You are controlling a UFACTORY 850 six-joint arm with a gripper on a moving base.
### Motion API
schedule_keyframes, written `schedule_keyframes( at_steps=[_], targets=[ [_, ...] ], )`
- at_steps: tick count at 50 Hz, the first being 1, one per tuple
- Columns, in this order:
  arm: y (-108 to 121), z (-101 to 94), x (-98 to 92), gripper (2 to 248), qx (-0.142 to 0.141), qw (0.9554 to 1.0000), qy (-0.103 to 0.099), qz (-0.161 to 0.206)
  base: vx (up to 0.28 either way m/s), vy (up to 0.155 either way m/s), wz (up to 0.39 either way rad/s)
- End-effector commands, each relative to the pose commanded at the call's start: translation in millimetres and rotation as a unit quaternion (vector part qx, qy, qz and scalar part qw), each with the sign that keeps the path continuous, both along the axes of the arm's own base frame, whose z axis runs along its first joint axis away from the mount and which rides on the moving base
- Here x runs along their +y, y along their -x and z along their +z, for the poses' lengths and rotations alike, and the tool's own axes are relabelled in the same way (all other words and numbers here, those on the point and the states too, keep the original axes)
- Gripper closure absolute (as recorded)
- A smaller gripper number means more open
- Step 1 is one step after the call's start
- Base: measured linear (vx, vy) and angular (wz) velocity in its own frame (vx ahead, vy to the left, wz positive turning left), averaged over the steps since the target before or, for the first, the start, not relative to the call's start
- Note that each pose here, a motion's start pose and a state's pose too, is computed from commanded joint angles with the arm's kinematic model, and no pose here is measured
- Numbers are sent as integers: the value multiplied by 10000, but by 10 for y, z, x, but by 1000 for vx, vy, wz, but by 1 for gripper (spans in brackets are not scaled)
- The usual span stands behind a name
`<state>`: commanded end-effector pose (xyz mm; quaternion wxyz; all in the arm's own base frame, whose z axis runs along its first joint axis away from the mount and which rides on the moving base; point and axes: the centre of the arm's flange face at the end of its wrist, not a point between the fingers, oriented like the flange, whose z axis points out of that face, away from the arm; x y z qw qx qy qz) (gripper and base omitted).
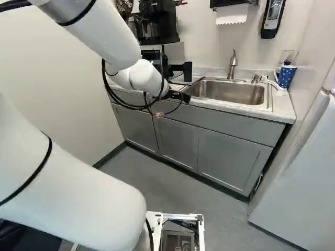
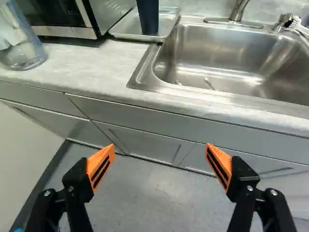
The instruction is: Rinse the cup and place it in the tray
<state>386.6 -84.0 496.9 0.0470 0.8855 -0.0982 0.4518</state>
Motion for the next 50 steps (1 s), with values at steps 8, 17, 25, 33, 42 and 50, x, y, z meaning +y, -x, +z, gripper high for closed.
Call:
schedule_keyframes(
  at_steps=[8, 17, 25, 33, 42, 50],
  targets=[
    [91, -184, 122, 3, -175, 9998, 39, 132, 0, 0, 0],
    [216, -392, 259, 3, -381, 9988, 80, 286, 0, 0, 0],
    [337, -560, 370, 3, -555, 9975, 109, 415, 0, 0, 0],
    [455, -703, 465, 3, -710, 9960, 131, 529, 0, 0, 0],
    [586, -843, 555, 3, -868, 9940, 150, 645, 0, 0, 0],
    [696, -949, 623, 3, -993, 9922, 162, 735, 0, 0, 0]
  ],
)
